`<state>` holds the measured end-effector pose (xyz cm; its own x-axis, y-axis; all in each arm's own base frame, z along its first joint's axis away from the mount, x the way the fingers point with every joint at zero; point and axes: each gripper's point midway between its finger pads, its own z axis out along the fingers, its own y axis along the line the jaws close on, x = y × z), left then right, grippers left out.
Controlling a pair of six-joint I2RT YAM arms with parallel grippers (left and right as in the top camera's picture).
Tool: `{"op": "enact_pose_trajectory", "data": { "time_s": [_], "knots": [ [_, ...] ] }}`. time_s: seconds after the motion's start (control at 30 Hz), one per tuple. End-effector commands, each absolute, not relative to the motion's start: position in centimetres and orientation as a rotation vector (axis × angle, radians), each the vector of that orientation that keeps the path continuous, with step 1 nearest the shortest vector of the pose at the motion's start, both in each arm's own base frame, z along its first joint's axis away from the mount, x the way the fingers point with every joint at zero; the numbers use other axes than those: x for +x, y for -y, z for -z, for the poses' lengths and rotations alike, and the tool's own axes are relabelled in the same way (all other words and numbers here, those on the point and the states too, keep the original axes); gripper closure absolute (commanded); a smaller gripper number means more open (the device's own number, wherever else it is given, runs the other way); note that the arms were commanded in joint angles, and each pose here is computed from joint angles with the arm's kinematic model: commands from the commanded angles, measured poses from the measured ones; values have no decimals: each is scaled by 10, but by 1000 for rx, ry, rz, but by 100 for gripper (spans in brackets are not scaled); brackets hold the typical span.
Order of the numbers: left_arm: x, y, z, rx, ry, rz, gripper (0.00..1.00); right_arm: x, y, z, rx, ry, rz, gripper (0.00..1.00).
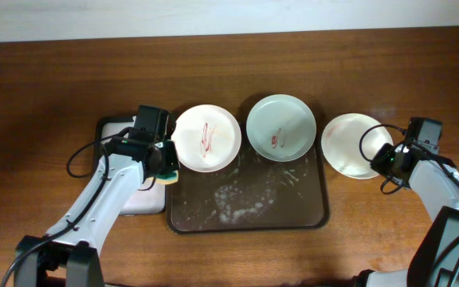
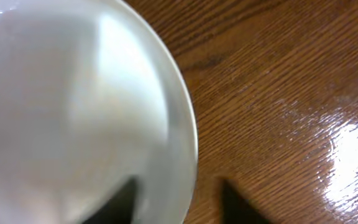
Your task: Clean dirty plates on tray and stack at the side
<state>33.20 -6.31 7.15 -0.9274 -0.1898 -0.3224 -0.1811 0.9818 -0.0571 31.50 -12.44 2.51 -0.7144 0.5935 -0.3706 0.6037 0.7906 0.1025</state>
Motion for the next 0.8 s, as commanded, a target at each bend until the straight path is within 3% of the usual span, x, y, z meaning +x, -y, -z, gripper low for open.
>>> {"op": "enact_pose_trajectory", "data": {
  "time_s": [0.0,0.07,0.1,0.2,0.3,0.47,0.77],
  "knots": [
    [332,60,-73,-259,-2790,24,100,325,124,-42,862,-2578,38,41],
    [333,60,-73,-259,-2785,27,100,346,109,-89,700,-2541,-58,41],
    [335,61,-74,-259,-2775,31,100,365,62,-122,467,-2544,-242,42],
    [336,61,-74,-259,-2773,33,100,370,-39,-136,118,-2573,-495,41],
    [336,61,-74,-258,-2773,33,100,367,-124,-135,-186,-2557,-558,42],
    [336,61,-74,-257,-2773,33,100,388,-181,-161,-448,-2556,-554,42],
    [336,61,-74,-258,-2773,33,100,440,-250,-55,-690,-2553,-491,51]
  ]
}}
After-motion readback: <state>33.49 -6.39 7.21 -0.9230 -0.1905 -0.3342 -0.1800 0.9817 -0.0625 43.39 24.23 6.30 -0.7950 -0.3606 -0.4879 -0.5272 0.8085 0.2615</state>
